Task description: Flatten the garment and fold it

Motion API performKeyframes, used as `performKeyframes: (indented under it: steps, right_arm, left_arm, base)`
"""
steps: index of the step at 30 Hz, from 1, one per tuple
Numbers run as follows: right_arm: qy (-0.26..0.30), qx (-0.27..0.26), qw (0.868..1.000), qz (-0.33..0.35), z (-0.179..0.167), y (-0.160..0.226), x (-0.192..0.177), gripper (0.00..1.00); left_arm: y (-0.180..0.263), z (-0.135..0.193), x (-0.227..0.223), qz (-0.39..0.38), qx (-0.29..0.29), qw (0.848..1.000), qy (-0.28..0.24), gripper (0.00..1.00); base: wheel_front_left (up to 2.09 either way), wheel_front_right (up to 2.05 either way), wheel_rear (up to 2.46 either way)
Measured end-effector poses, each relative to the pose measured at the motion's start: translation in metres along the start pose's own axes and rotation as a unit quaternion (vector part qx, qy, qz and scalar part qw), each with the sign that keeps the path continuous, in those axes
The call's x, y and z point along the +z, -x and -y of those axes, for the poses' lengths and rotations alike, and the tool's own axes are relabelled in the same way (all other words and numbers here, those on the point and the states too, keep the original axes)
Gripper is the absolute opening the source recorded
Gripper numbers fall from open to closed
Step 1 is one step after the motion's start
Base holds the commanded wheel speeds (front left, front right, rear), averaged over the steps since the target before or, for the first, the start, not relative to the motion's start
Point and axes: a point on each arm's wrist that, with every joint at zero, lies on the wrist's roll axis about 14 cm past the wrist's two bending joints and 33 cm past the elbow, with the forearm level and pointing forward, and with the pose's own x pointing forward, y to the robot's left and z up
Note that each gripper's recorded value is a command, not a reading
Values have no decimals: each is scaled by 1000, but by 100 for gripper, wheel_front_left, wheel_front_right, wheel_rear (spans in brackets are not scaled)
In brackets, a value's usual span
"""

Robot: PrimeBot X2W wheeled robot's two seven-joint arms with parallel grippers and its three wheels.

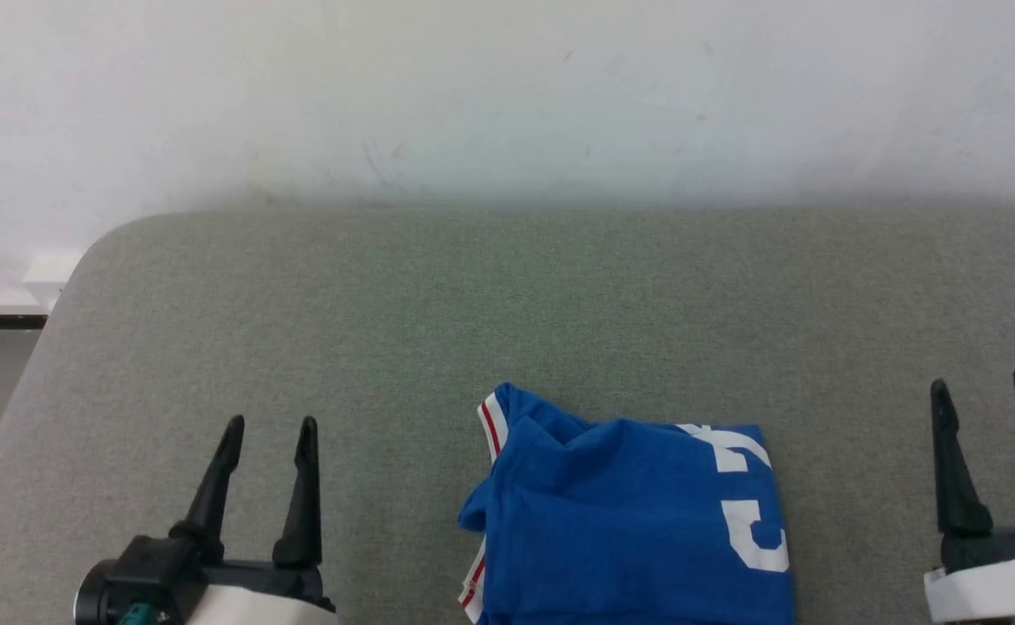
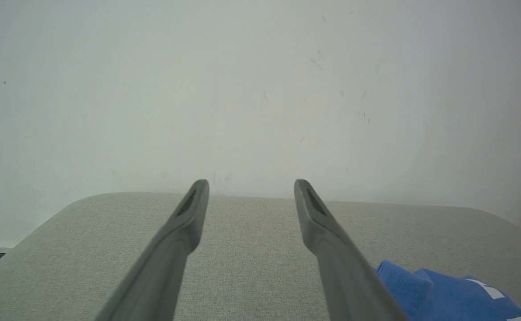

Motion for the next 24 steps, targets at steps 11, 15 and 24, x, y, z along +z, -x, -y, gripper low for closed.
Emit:
performKeyframes:
  steps: [11, 15, 24]
  right_arm:
    - [-17, -2, 1000, -20, -9, 7, -12, 100]
    - [-25, 18, 997, -64, -16, 4, -25, 100]
    - [-79, 102, 956, -262, -42, 3, -78, 100]
  left_arm:
    - [6, 7, -10, -17, -8, 1000, 2, 100]
    - [6, 7, -15, -25, -8, 1000, 3, 100]
    - [-1, 2, -27, -42, 1, 999, 3, 100]
  base:
    - [0, 0, 0]
    - [0, 0, 0]
    - [0, 0, 0]
